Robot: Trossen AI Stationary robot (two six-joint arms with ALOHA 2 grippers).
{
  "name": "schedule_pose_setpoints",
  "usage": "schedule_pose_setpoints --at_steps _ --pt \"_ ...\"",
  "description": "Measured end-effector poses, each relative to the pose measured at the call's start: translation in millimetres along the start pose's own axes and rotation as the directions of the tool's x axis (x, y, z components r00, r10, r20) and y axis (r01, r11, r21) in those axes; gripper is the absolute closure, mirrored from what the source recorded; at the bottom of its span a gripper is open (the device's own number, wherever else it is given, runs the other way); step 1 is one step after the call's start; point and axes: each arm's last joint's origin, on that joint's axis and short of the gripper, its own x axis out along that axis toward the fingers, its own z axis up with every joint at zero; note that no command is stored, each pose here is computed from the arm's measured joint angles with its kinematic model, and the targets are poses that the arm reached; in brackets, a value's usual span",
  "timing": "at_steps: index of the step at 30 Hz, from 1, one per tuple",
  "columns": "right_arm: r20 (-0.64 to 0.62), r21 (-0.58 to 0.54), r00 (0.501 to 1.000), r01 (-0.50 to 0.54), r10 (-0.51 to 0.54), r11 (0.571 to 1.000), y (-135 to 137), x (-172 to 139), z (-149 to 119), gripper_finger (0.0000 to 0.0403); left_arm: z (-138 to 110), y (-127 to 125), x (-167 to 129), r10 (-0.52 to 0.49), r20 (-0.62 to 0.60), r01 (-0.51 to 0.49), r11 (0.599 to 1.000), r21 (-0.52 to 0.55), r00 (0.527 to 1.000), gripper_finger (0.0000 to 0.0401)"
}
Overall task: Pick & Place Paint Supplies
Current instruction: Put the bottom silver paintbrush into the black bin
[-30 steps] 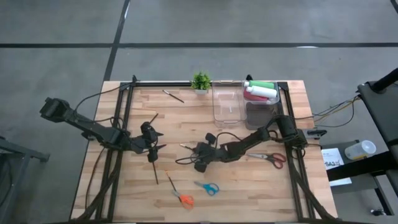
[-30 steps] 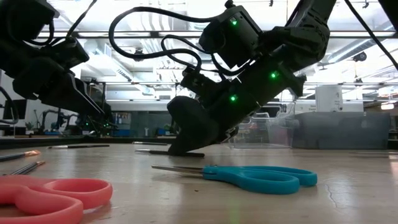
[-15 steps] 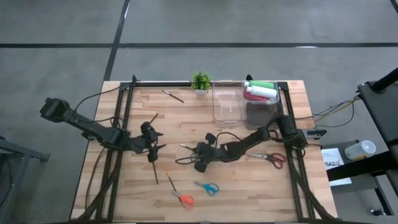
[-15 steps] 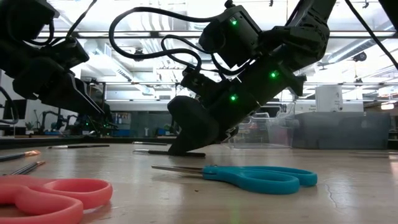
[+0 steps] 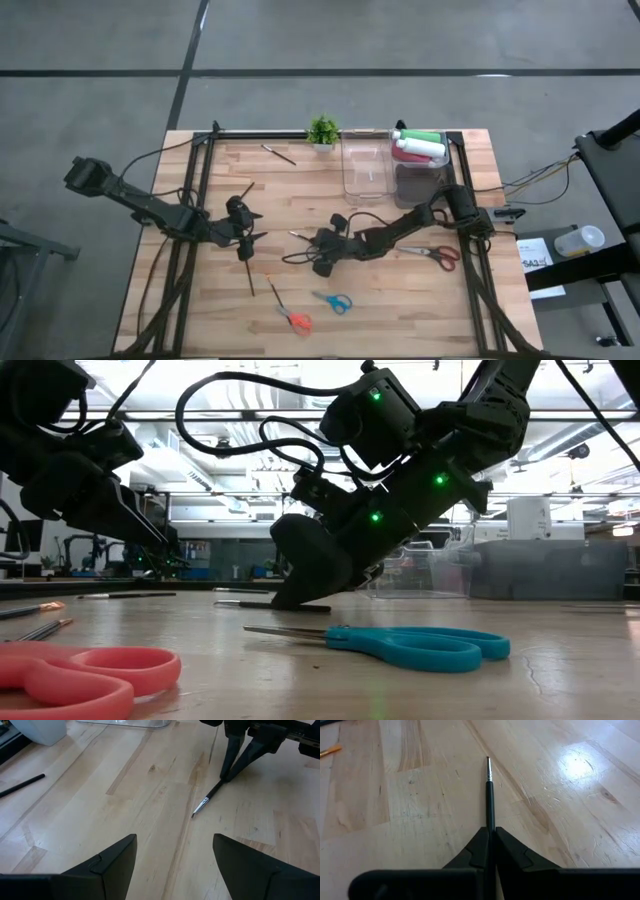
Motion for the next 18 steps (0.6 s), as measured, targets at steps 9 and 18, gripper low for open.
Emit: schedule_pose_setpoints --at_steps 9,18 --pt "0.001 -0.004 1.000 0.006 -0.006 1.000 0.9 -2.2 0.4 0.0386 0.0 0.0 0.0 0.000 0.000 0.000 1.000 0.000 1.000 0.0135" --pt "-0.008 -0.012 1.000 0.008 -0.008 1.000 -0.1 -7.3 4.2 0.0386 0.0 -0.1 0.0 -0.001 0.000 0.001 1.000 0.000 1.000 0.0135"
